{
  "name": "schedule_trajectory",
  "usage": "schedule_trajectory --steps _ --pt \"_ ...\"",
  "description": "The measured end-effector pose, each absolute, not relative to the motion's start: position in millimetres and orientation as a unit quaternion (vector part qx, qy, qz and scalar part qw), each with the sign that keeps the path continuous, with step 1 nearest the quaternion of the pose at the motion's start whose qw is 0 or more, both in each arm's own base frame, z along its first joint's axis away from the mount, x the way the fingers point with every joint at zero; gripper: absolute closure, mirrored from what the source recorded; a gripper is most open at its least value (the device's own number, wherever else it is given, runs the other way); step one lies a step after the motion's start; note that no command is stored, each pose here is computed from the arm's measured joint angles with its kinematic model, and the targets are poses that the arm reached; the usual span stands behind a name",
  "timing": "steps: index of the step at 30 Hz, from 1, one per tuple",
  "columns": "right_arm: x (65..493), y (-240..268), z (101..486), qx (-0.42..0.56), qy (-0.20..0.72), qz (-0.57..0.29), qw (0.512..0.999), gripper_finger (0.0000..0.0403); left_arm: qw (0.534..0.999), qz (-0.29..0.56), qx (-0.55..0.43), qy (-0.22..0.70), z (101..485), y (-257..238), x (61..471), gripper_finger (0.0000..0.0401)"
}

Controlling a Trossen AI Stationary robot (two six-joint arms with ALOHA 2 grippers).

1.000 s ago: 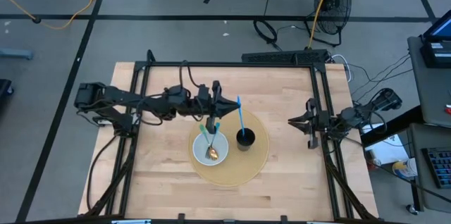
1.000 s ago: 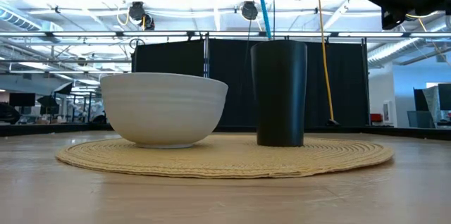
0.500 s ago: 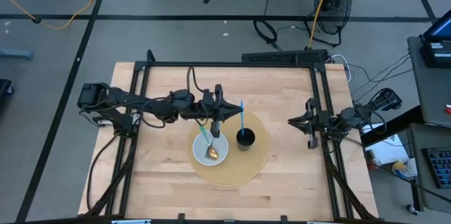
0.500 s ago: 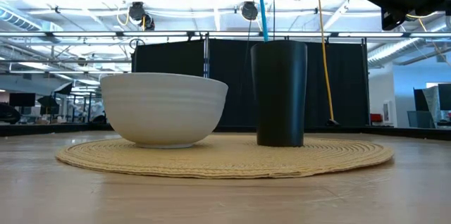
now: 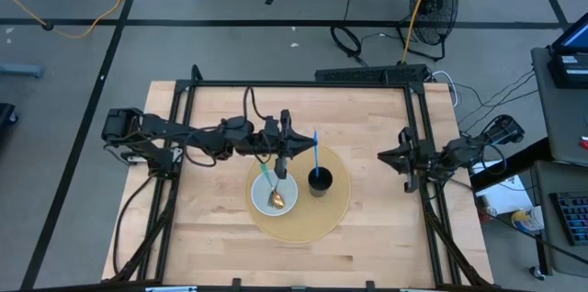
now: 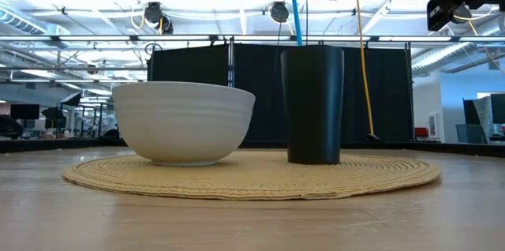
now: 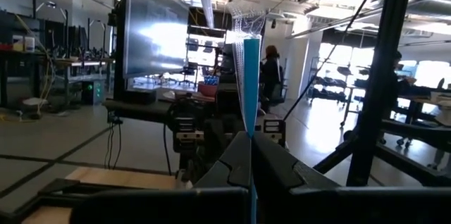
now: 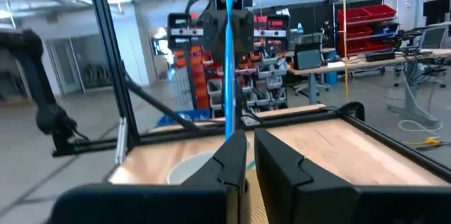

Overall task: Pick & Place Utensil
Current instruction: Put the blue straw into the black cup on the brown mat

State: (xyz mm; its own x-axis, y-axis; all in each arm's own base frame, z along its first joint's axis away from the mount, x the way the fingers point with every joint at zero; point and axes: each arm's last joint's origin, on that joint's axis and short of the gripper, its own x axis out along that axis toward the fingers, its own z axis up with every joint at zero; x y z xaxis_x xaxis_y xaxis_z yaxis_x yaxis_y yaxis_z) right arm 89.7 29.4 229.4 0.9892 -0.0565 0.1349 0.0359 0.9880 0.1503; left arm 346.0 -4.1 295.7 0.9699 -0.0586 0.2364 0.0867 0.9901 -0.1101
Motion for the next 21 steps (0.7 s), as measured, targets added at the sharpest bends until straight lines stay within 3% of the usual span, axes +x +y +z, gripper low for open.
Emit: schedule_trajectory --steps 9,13,17,21 --pt "101 38 227 0.076 -0.049 0.022 0.996 0.038 0.99 -0.037 -0.06 -0.118 296 -4 346 0.0397" --pt "116 47 239 0.034 -0.112 0.039 0.992 0.0372 0.99 -0.037 -0.06 -0.122 297 -4 346 0.0392" --pt "135 52 252 -0.017 -0.141 0.016 0.99 0.0334 0.989 -0.042 -0.058 -0.129 298 -4 345 0.0397" --pt "165 53 261 -0.035 -0.106 -0.021 0.993 0.0278 0.986 -0.053 -0.054 -0.146 301 -5 344 0.0392"
